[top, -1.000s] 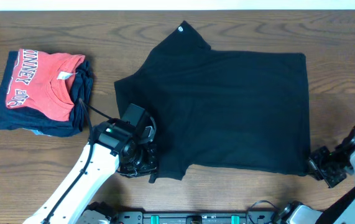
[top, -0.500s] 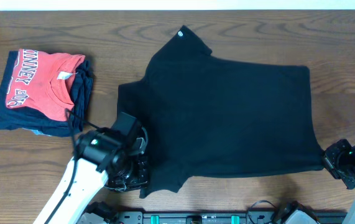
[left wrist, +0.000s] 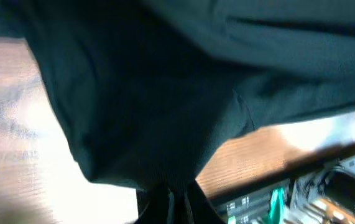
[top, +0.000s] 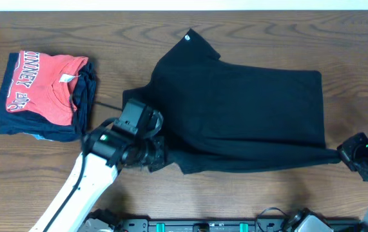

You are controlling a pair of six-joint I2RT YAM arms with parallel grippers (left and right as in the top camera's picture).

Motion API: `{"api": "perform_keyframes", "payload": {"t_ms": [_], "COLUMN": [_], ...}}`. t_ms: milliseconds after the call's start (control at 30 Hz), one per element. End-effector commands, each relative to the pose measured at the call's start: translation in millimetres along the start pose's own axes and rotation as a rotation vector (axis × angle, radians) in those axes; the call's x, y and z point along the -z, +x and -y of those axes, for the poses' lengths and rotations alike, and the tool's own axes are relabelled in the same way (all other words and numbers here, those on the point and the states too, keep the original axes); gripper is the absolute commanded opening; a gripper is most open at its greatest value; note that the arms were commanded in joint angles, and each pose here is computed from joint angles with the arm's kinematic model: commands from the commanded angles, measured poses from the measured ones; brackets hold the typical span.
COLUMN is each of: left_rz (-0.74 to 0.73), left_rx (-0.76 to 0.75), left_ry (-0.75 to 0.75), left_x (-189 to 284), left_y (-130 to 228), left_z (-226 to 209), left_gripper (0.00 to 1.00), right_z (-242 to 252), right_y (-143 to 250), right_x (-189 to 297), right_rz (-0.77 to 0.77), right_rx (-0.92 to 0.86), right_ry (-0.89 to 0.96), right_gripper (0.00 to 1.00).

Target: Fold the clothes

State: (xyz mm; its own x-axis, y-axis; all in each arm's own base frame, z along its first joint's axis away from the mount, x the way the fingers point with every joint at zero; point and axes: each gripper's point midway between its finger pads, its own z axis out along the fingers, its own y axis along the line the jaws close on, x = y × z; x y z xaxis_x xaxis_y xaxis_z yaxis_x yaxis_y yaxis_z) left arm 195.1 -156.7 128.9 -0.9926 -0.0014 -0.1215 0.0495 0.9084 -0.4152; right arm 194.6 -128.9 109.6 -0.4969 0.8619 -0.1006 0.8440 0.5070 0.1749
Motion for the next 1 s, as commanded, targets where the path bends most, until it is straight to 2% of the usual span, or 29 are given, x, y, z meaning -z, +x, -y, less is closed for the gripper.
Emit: {"api": "perform_keyframes", "payload": {"t_ms": [0, 400, 800, 833, 867, 900, 933, 967], "left_rz": [0.043, 0.308, 0.444, 0.442, 0.438, 0.434, 0.430, 0.428], "left_rx": [-0.074, -0.200, -0.261, -0.269, -0.275, -0.277, -0.275, -0.272], "left_ry": [-0.016, -0.106, -0.182, -0.183, -0.187, -0.190, -0.197, -0.211], "left_x": [-8.0, -11.0, -7.6, -9.9, -13.2, -16.5, -19.2, -21.7], "left_y": [-21.0, -91.9, -127.9, -129.3, -130.8, -131.9, -133.0, -134.1], "left_z": [2.2, 0.6, -2.9, -2.9, -3.6, -4.4, -6.0, -8.8], "left_gripper": [0.06, 0.06, 0.06, 0.07, 0.10, 0.24, 0.39, 0.51], "right_z": [-9.3, -47.3, -74.7, -76.4, -79.4, -82.5, -85.2, -87.2], "right_y": [-6.3, -37.8, -58.4, -60.4, -62.9, -64.5, -65.7, -65.6], "right_x": [-13.5, -48.4, -61.5, -61.2, -60.5, -59.7, -59.0, -58.2], "right_rz": [-0.039, -0.054, -0.003, 0.005, 0.016, 0.023, 0.029, 0.029], "right_rx": [-0.037, -0.068, -0.066, -0.067, -0.059, -0.051, -0.041, -0.030], "right_ry": [-0.045, -0.225, -0.303, -0.308, -0.319, -0.332, -0.343, -0.355], "right_gripper": [0.01, 0.03, 0.07, 0.10, 0.22, 0.42, 0.56, 0.64]}}
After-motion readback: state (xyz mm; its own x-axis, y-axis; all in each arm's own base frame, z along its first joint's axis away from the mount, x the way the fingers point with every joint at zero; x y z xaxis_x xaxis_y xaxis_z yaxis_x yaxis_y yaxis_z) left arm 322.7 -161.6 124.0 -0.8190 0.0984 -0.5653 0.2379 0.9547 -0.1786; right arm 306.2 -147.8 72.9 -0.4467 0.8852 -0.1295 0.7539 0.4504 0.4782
